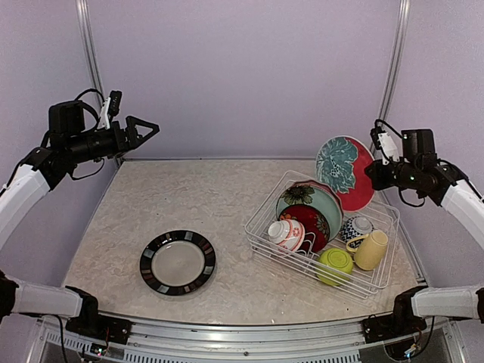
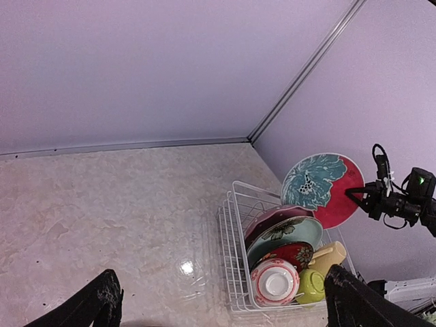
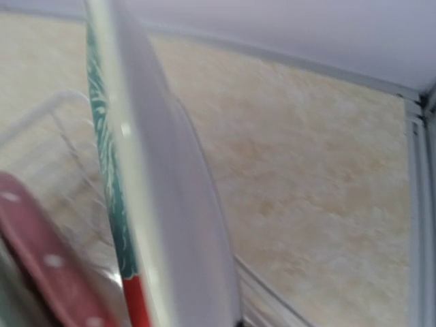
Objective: Unload the mixed dishes from the dish rack
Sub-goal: Place the plate with another plate.
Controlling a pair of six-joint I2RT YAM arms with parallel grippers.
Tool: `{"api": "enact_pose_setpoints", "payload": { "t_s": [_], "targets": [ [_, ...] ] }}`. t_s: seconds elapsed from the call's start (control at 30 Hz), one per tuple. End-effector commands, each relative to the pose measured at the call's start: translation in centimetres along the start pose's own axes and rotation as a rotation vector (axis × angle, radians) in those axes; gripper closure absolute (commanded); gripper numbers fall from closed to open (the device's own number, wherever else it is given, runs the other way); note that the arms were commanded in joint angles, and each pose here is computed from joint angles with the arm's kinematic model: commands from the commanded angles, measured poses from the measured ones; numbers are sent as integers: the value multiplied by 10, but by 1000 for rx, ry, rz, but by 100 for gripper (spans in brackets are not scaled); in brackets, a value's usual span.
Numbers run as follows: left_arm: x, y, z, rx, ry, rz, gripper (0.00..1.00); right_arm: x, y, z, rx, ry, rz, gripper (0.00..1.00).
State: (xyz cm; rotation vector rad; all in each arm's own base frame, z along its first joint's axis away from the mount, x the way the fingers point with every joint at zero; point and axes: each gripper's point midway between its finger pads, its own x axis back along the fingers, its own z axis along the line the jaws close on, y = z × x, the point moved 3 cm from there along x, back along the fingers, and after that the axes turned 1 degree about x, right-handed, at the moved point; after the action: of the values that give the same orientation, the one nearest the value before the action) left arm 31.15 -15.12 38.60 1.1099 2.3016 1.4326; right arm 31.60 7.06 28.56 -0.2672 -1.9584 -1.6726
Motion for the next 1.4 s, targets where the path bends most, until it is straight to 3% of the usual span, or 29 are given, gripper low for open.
{"api": "enact_pose_setpoints", "payload": {
  "t_s": [0.0, 0.37, 0.7, 0.83, 0.93, 1.17, 1.37],
  "targets": [
    [-1, -1, -4, 2, -20, 6, 1, 40, 61, 3, -142, 35, -298, 100],
    [1, 0, -7, -10, -14, 2, 1, 70, 88, -20, -375, -68, -460, 100],
    [-3, -1, -4, 14, -1, 23, 1, 66, 125, 24, -475, 297, -500, 100],
    [-5, 5, -1, 76, 40, 18, 1, 53, 127, 56, -488, 413, -454, 100],
    [-4, 19, -4, 211, 63, 0, 1, 36, 124, 91, -469, 492, -388, 100],
    [28, 73, -61, 375, -80, -78, 1, -4, 108, 188, -371, 687, -192, 100],
    [53, 102, -91, 448, -164, -141, 1, -20, 99, 258, -308, 814, -107, 100]
  ]
}}
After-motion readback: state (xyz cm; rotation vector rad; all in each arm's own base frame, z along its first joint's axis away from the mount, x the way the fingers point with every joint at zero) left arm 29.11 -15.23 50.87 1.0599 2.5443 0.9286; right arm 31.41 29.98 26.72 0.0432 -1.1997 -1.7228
